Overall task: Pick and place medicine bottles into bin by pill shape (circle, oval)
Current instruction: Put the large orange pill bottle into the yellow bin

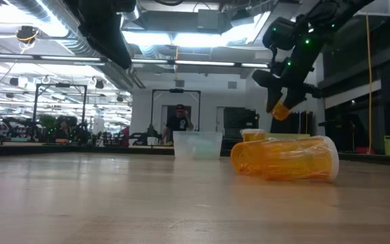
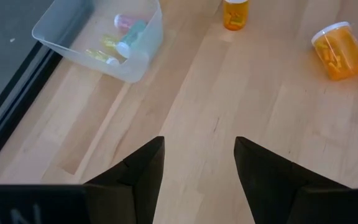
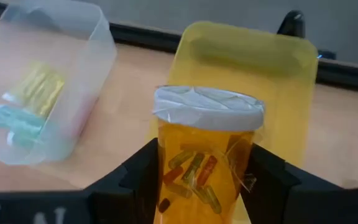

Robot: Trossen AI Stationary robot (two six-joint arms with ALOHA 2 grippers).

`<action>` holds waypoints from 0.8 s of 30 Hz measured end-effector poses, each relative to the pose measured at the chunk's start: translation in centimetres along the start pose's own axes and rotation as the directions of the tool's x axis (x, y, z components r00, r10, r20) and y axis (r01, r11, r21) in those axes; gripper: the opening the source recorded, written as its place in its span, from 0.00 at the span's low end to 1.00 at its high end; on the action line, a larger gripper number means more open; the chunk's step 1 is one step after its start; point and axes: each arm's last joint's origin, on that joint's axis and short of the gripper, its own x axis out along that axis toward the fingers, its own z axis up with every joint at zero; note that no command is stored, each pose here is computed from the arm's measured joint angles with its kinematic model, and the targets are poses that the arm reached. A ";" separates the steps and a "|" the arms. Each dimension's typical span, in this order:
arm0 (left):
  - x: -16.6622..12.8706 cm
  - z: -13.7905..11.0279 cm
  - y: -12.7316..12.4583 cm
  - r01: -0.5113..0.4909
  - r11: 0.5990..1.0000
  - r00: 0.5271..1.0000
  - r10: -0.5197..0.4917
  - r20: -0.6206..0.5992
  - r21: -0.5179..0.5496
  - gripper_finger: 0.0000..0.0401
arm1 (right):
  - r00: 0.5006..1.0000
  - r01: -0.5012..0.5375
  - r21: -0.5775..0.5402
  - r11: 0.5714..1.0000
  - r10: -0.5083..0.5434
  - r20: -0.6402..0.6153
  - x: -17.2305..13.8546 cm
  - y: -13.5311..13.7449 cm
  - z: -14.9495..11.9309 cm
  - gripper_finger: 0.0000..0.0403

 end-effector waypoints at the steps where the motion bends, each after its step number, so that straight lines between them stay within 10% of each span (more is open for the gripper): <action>1: 0.0 0.0 0.0 0.000 1.000 1.000 0.000 0.000 0.000 0.47 | 1.000 0.005 0.004 1.000 -0.005 -0.003 0.2 -0.1 0.1 0.44; 24: 0.0 0.0 0.0 -0.001 1.000 1.000 0.001 -0.002 0.001 0.47 | 0.999 -0.028 -0.027 0.999 0.028 -0.022 0.5 0.0 0.1 0.69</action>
